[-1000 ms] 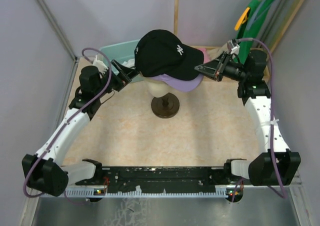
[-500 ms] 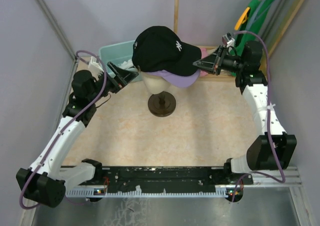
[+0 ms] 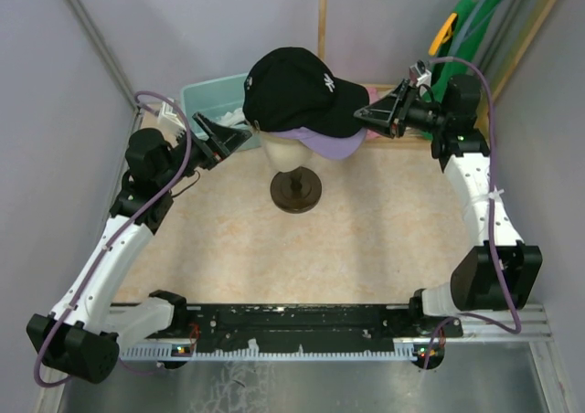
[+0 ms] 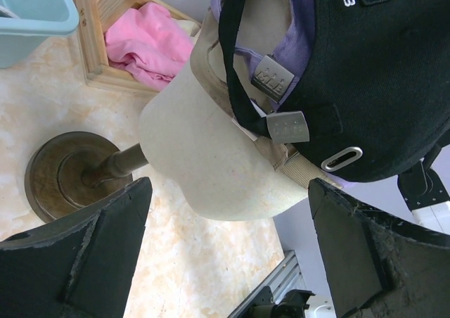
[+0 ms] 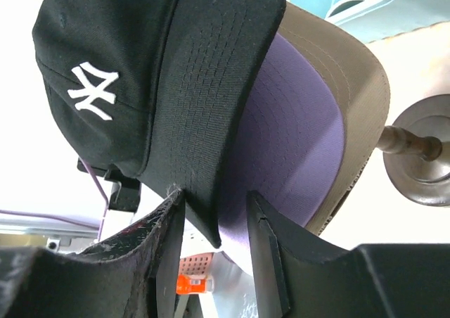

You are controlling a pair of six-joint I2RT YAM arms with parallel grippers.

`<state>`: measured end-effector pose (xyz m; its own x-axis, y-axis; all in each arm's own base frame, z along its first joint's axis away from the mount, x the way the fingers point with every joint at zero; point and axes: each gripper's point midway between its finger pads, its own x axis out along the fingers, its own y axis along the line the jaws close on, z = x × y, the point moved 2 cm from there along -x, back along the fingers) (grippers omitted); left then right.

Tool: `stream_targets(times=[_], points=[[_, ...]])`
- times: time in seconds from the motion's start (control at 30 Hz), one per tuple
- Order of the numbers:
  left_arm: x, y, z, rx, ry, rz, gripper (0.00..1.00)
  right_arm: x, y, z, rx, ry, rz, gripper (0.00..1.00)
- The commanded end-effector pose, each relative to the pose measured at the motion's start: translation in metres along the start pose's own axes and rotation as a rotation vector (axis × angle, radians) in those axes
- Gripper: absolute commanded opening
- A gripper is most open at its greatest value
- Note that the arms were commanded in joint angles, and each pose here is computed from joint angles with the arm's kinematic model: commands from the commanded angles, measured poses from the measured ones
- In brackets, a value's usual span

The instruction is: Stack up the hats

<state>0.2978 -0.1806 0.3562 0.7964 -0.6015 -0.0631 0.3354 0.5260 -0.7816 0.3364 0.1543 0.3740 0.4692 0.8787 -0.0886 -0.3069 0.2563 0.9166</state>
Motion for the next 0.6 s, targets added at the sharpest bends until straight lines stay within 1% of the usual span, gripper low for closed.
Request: stream_targets(times=[0.0, 0.17, 0.4, 0.57], points=[[-0.002, -0.004, -0.001, 0.018, 0.005, -0.014, 0.97, -0.011, 0.011, 0.0, -0.066, -0.039, -0.006, 0.4], [-0.002, -0.005, 0.001, 0.026, 0.008, -0.012, 0.97, -0.014, 0.014, 0.01, -0.098, -0.067, -0.023, 0.44], [-0.005, -0.006, 0.002, 0.04, 0.007, -0.003, 0.97, -0.024, 0.015, 0.03, -0.149, -0.14, -0.048, 0.45], [-0.006, -0.003, -0.003, 0.048, 0.026, 0.002, 0.96, -0.026, 0.025, 0.041, -0.164, -0.168, 0.003, 0.45]])
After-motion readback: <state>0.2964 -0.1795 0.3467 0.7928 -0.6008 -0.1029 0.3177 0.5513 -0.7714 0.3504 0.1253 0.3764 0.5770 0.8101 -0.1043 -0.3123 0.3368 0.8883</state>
